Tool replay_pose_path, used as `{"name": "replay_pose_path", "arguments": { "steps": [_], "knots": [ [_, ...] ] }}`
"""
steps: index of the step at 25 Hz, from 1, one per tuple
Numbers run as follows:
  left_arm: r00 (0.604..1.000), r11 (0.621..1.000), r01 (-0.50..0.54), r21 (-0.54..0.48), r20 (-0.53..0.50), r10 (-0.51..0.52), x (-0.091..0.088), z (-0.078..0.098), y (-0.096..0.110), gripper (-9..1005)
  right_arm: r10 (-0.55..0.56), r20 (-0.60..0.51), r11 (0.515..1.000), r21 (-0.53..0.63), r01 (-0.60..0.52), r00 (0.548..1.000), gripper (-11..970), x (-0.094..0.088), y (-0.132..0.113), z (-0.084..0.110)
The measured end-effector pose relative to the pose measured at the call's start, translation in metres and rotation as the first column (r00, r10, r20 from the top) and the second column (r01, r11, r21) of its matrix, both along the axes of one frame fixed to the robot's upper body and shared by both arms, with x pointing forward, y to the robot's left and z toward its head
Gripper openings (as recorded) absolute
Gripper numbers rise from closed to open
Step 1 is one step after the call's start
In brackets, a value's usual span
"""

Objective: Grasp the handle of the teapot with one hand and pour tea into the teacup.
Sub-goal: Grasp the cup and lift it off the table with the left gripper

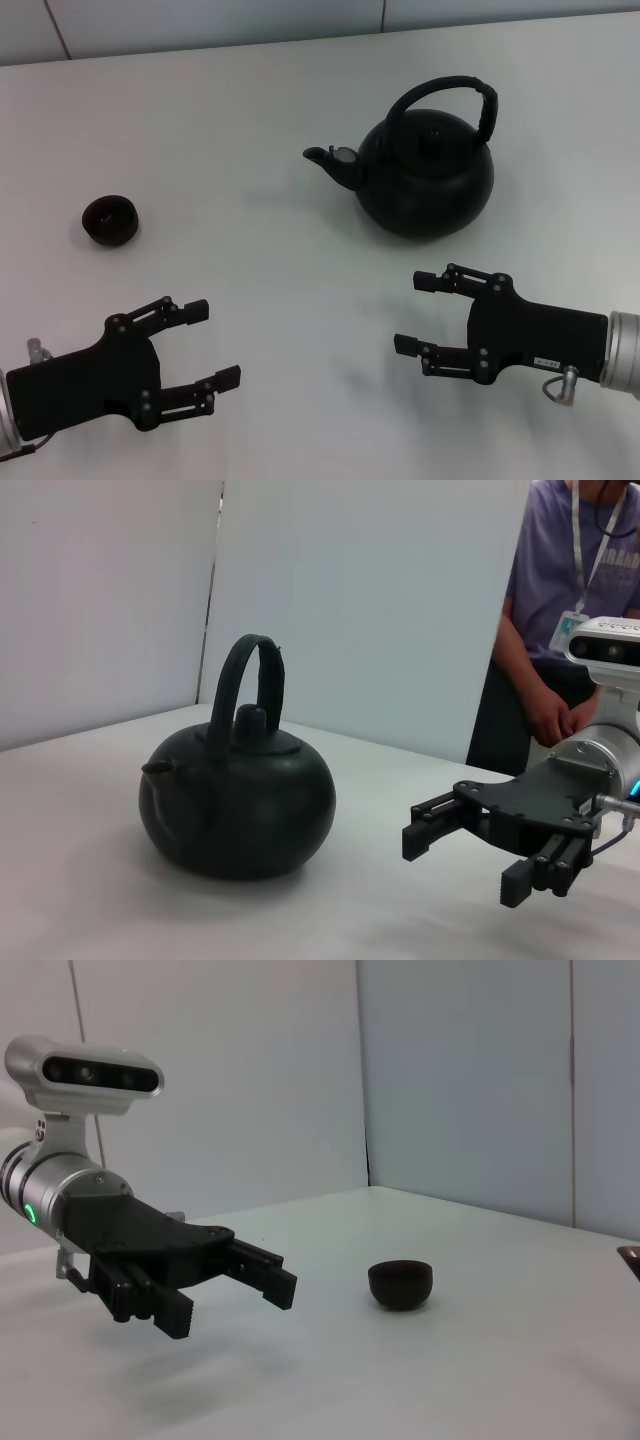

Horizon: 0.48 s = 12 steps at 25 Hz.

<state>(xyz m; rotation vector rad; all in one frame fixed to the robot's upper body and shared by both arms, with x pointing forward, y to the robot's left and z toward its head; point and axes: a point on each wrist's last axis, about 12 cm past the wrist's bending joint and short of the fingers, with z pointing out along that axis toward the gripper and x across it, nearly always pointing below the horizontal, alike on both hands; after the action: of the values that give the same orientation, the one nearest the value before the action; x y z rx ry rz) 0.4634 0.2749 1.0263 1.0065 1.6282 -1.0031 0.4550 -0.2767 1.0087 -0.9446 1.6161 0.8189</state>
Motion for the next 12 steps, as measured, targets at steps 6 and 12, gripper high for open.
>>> {"name": "replay_pose_path", "arguments": {
  "steps": [6,12],
  "knots": [
    [1.0,1.0,0.001,0.003,0.001,-0.001,0.0008,0.0001,-0.0001,861,-0.001,0.0,1.0,0.001,0.001,1.0,787,0.0002,0.0002,0.0001],
    [1.0,1.0,0.0,0.003,0.001,0.0,0.0009,0.0001,-0.0001,860,-0.002,0.001,1.0,0.002,0.002,1.0,786,0.0002,0.0001,0.0001]
  ]
}}
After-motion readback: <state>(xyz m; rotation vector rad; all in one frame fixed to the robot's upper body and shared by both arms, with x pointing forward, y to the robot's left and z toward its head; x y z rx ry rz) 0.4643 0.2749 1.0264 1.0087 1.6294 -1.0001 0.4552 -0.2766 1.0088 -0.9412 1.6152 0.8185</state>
